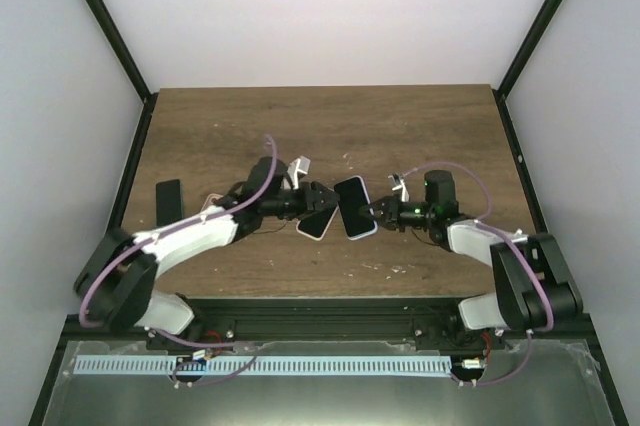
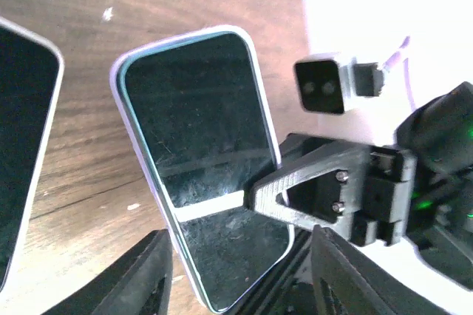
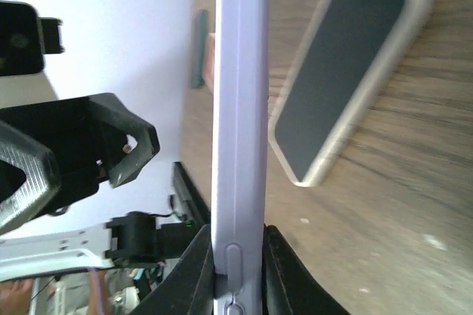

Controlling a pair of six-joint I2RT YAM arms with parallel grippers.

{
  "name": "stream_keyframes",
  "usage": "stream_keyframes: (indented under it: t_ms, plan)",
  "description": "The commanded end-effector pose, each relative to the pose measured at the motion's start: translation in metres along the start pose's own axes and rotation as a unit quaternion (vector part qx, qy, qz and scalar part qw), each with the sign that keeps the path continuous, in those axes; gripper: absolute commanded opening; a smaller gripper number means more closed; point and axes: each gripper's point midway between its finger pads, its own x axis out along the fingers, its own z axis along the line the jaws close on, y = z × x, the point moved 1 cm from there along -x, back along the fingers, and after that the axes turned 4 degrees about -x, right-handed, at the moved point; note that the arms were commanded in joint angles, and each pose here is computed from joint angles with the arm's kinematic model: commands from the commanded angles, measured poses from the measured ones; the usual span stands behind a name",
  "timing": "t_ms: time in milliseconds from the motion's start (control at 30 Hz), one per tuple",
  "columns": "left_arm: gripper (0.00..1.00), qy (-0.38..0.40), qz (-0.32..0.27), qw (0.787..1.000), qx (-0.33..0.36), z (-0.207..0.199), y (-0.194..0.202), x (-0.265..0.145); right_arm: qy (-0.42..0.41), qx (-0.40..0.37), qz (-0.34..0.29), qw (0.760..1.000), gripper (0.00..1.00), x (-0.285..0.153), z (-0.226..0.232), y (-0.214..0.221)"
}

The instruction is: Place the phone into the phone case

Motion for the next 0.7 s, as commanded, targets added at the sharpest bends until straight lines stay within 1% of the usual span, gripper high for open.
stream_keyframes:
  t_ms: [0,67,100,200,300,367,467,567,667]
  plan:
    - [0.60,0.043,-0.032,0.998,0.015,-0.022,-0.003,-0.040,-0.120,-0.071,0.006,0.990,0.06,-0.015,0.077,-0.009]
    - [0.70,0.075,-0.042,0.996,0.029,-0.038,-0.002,-0.056,-0.148,-0.095,0.007,0.984,0.06,-0.023,0.102,-0.010]
    - [0.73,0.090,-0.045,0.994,0.038,-0.047,-0.001,-0.063,-0.162,-0.110,0.010,0.981,0.06,-0.026,0.116,-0.009]
    - [0.78,0.133,-0.048,0.988,0.059,-0.071,0.001,-0.078,-0.192,-0.140,0.020,0.971,0.06,-0.032,0.147,-0.005]
    - [0.78,0.185,-0.048,0.979,0.071,-0.094,0.002,-0.089,-0.217,-0.153,0.031,0.964,0.06,-0.036,0.170,0.000]
    - [0.75,0.223,-0.046,0.970,0.083,-0.110,0.004,-0.096,-0.234,-0.159,0.032,0.959,0.06,-0.041,0.182,0.003]
    - [0.71,0.263,-0.050,0.960,0.084,-0.120,0.006,-0.105,-0.252,-0.163,0.028,0.953,0.06,-0.046,0.193,0.006]
    - [0.70,0.300,-0.069,0.948,0.083,-0.128,0.006,-0.117,-0.260,-0.159,0.030,0.952,0.06,-0.048,0.196,0.010]
    - [0.67,0.306,-0.072,0.945,0.086,-0.130,0.006,-0.119,-0.268,-0.156,0.029,0.950,0.06,-0.052,0.200,0.013]
